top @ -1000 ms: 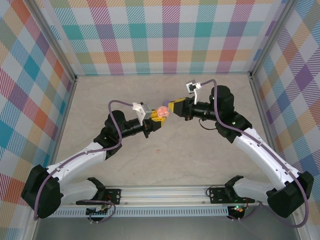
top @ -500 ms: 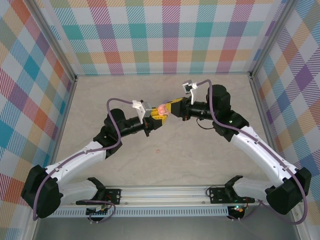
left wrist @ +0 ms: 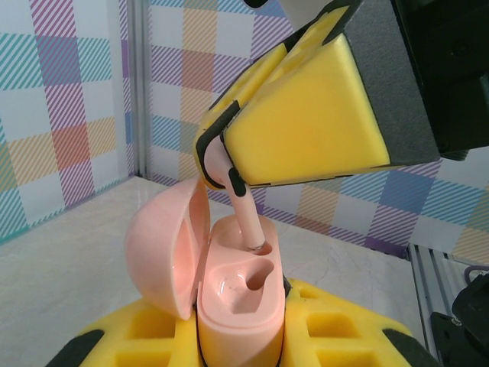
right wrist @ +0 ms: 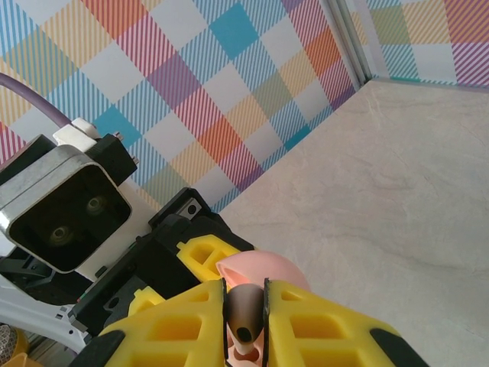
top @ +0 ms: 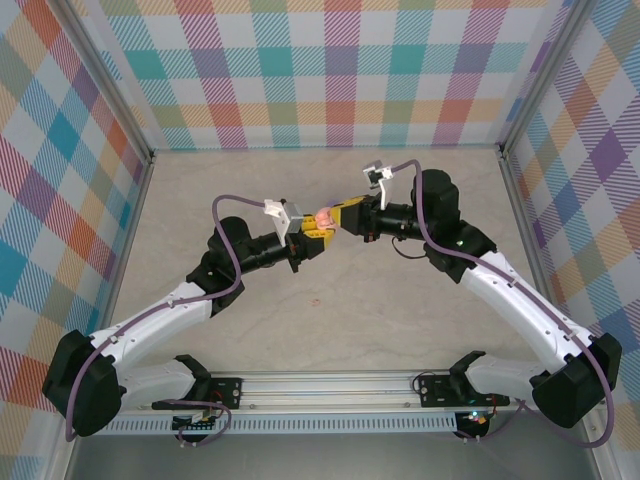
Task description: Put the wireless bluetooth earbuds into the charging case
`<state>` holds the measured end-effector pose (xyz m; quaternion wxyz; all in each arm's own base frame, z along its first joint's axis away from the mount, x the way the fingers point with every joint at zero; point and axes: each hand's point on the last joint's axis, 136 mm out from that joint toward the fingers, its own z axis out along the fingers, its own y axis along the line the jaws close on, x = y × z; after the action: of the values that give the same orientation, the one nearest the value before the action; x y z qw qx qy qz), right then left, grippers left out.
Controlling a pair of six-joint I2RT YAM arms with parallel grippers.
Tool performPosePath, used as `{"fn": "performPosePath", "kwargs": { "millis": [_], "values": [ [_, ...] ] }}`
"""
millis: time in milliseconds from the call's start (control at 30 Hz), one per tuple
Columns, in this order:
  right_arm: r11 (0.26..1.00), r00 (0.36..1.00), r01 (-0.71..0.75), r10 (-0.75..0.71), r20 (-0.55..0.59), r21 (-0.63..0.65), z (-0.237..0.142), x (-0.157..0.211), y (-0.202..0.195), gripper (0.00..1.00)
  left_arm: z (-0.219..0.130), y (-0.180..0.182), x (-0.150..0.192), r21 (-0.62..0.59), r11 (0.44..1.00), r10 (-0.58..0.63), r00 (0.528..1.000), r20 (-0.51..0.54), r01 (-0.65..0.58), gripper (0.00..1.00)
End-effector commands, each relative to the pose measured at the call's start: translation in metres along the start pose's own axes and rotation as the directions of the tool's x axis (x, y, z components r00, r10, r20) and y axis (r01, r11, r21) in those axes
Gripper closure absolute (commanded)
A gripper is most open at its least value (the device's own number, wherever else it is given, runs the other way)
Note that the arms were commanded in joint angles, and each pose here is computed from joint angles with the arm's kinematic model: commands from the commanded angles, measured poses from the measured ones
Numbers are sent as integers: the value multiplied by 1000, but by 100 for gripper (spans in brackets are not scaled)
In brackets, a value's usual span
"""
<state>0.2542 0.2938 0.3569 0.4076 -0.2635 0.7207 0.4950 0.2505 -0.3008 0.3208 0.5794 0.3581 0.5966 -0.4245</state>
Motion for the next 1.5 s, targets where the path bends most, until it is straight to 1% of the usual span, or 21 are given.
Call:
{"fn": "performPosePath", "kwargs": {
  "millis": [0, 367, 567, 667, 833, 1033, 1100, 1133, 1267, 1333, 1400, 1467],
  "values": [
    [998, 998, 58, -58, 20, -29, -3, -10, 12, 82, 1, -7, -24, 20, 1000, 10, 999, 44, -11, 94],
    [998, 998, 68, -68, 6, -3, -6, -4, 8, 82, 1, -7, -26, 13, 1000, -2, 999, 37, 1, 95],
    [998, 998, 70, -70, -6, 5, -8, -1, 8, 80, 1, -6, -27, 9, 1000, -5, 999, 37, 4, 94],
    [997, 997, 72, -72, -7, 10, -9, -1, 8, 75, 1, -6, -27, 10, 1000, -3, 999, 37, 2, 95],
    [997, 997, 72, -72, -4, 20, -11, -2, 8, 60, 1, -6, -27, 9, 1000, -1, 999, 35, 1, 95],
    [997, 998, 70, -69, -5, 45, -14, -2, 6, 49, 1, -4, -22, -5, 1000, -6, 1000, 18, 6, 95],
    [994, 997, 71, -71, 0, 84, -17, -3, 1, 45, 0, -2, -20, -19, 1000, -13, 1000, 3, 13, 95],
    [990, 998, 67, -68, 7, 123, -19, -3, -5, 43, 1, 1, -17, -35, 999, -19, 1000, -11, 18, 95],
    [951, 998, 37, -51, 37, 306, -33, -2, -35, 41, 1, 7, -9, -70, 997, -32, 997, -65, 28, 95],
    [928, 998, 19, -40, 47, 372, -40, 0, -46, 41, -1, 8, -7, -79, 997, -34, 996, -77, 28, 95],
    [900, 999, -3, -13, 34, 436, -44, 5, -59, 39, -2, 9, -5, -88, 996, -33, 995, -90, 25, 95],
    [868, 999, -32, 39, -4, 496, -48, 15, -71, 39, -4, 9, -4, -95, 995, -34, 994, -105, 24, 95]
  ]
}}
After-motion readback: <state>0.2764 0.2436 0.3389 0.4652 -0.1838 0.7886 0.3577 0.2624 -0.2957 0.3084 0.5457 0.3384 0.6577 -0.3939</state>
